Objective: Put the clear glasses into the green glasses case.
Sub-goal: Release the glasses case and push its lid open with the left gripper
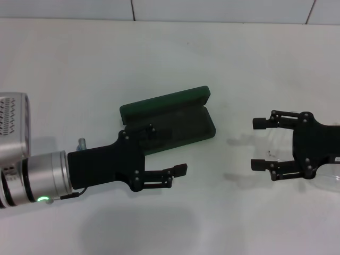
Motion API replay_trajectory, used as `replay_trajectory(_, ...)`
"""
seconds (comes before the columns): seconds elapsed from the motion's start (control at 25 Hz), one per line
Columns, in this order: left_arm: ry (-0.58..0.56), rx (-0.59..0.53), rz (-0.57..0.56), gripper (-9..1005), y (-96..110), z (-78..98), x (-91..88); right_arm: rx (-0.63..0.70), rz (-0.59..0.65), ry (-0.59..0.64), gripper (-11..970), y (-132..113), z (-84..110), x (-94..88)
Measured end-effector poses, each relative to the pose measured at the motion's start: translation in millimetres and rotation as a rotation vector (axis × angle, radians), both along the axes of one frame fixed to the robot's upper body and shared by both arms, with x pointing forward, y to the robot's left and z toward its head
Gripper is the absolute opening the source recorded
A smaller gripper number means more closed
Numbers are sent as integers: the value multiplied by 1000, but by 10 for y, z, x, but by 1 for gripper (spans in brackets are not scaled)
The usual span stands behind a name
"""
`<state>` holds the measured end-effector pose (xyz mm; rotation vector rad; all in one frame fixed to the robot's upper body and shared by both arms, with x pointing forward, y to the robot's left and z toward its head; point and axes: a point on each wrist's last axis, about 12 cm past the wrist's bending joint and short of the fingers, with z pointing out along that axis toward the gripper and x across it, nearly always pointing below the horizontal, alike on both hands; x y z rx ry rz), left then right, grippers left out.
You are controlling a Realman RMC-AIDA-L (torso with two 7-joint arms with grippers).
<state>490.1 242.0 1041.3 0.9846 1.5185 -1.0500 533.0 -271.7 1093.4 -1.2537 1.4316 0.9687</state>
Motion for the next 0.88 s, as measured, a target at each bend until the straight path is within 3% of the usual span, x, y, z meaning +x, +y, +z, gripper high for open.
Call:
replay_trajectory(0.56, -4, -7, 28, 888, 30, 1, 8, -5, 8, 0, 857, 11, -5, -7)
replay_trajectory(0.88, -89, -78, 323, 888, 433, 97, 118, -14, 12, 3, 857, 11, -16, -11)
